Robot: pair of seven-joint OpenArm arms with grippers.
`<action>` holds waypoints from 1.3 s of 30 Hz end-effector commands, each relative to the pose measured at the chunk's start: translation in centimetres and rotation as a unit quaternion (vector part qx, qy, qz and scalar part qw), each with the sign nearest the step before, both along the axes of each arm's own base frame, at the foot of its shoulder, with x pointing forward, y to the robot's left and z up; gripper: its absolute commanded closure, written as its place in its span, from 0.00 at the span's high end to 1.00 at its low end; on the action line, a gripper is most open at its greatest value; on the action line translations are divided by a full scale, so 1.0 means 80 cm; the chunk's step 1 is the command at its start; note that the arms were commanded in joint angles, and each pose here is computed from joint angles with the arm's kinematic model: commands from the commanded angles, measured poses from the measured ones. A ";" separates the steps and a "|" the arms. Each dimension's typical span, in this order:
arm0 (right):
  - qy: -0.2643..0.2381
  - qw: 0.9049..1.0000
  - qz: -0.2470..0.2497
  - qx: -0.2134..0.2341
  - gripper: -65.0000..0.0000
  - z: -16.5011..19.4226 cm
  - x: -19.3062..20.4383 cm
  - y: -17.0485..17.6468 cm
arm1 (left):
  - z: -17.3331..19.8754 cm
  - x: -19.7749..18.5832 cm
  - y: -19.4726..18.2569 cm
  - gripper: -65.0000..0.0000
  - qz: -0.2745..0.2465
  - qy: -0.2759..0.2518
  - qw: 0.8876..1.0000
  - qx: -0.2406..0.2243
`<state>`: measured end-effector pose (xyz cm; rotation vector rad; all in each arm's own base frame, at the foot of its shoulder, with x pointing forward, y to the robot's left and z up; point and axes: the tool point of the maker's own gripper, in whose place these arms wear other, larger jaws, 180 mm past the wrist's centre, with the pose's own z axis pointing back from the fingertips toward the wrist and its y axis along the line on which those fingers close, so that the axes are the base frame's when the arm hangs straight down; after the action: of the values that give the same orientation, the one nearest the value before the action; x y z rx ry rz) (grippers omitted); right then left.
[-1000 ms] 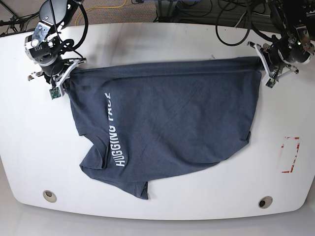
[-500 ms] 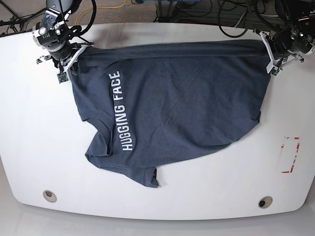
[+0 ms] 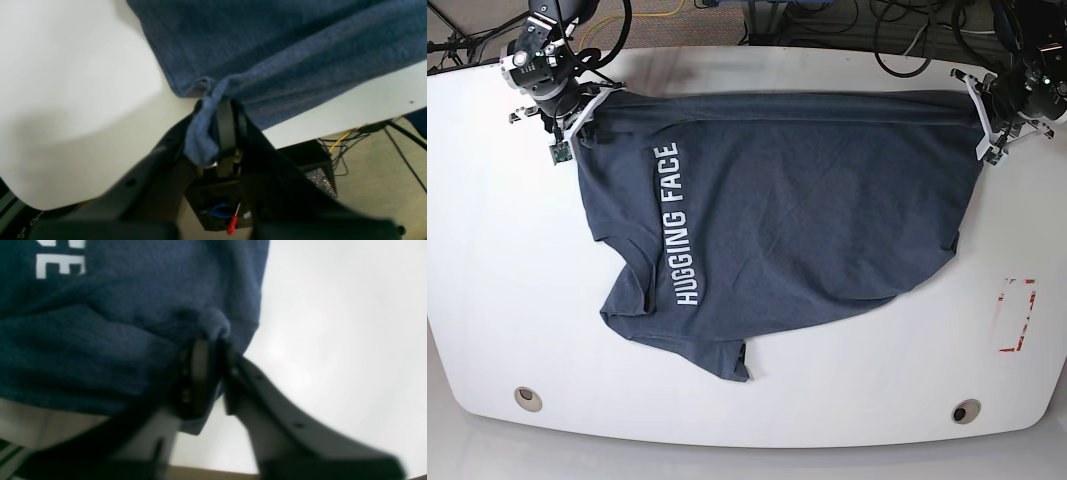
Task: Fold the T-shirt properly
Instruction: 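Release the right gripper and move it along the shirt's side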
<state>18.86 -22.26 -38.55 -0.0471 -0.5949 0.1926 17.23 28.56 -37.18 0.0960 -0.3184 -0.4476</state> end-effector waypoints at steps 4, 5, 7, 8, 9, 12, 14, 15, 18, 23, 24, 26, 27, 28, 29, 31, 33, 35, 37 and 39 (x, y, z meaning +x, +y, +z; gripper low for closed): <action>0.000 1.000 -0.008 -0.006 0.52 0.002 -0.007 -0.002 | 0.014 0.002 0.023 0.00 -0.002 0.001 0.999 0.038; 0.001 1.000 -0.008 -0.006 0.56 0.002 -0.008 -0.002 | 0.013 0.001 0.023 0.00 -0.002 0.004 0.999 0.039; 0.005 1.000 -0.008 -0.002 0.69 0.000 -0.014 -0.001 | 0.012 -0.003 0.024 0.00 -0.001 0.007 0.999 0.040; 0.004 1.000 -0.008 -0.001 0.73 0.000 -0.015 -0.001 | 0.010 -0.007 0.023 0.00 -0.002 0.012 0.999 0.039; 0.002 1.000 -0.007 -0.003 0.77 0.002 -0.015 -0.001 | 0.008 -0.012 0.023 0.03 -0.002 0.018 0.999 0.039; -0.010 1.000 -0.006 -0.003 0.83 0.007 -0.008 0.000 | 0.006 -0.016 0.024 0.15 -0.001 0.021 0.999 0.037; -0.024 1.000 -0.005 0.004 0.85 0.012 0.002 0.003 | 0.006 -0.017 0.023 0.23 -0.001 0.022 0.999 0.036; -0.032 0.999 -0.004 0.009 0.85 0.015 0.007 0.005 | 0.005 -0.017 0.022 0.26 0.001 0.021 0.999 0.035; -0.053 0.998 -0.001 0.022 0.85 0.025 0.021 0.009 | 0.005 -0.018 0.023 0.33 0.004 0.021 0.999 0.034; -0.101 0.995 0.003 0.022 0.84 0.050 0.070 0.002 | 0.001 -0.021 0.015 0.34 0.012 0.019 0.999 0.022; -0.109 0.994 0.003 0.024 0.84 0.053 0.081 0.002 | 0.000 -0.021 0.014 0.34 0.013 0.019 1.000 0.021; -0.121 0.992 0.003 0.027 0.84 0.059 0.099 -0.002 | 0.000 -0.021 0.014 0.34 0.013 0.019 1.000 0.020; -0.130 0.991 0.002 0.031 0.84 0.063 0.114 -0.003 | 0.000 -0.021 0.014 0.34 0.013 0.019 1.000 0.020; -0.133 0.991 0.002 0.033 0.84 0.065 0.121 -0.005 | 0.000 -0.021 0.014 0.34 0.013 0.019 1.000 0.020; -0.138 0.990 0.002 0.038 0.84 0.066 0.132 -0.004 | 0.000 -0.021 0.014 0.34 0.013 0.019 1.000 0.020; -0.144 0.989 0.001 0.044 0.84 0.069 0.159 -0.011 | 0.000 -0.021 0.013 0.34 0.012 0.020 1.000 0.020; -0.143 0.989 -0.003 0.049 0.84 0.067 0.182 -0.018 | -0.001 -0.021 0.012 0.34 0.011 0.020 1.000 0.019; -0.135 0.989 -0.007 0.053 0.84 0.062 0.201 -0.026 | -0.001 -0.021 0.012 0.34 0.011 0.020 1.000 0.019; -0.135 0.989 -0.010 0.059 0.84 0.060 0.221 -0.032 | -0.001 -0.021 0.012 0.34 0.010 0.020 1.000 0.019; -0.138 0.988 -0.013 0.069 0.84 0.059 0.241 -0.037 | -0.001 -0.021 0.011 0.34 0.010 0.021 1.000 0.019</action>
<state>35.05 -24.22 -35.34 0.0441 -0.8164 0.1278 15.11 29.21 -37.93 0.1077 -0.2519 -0.4215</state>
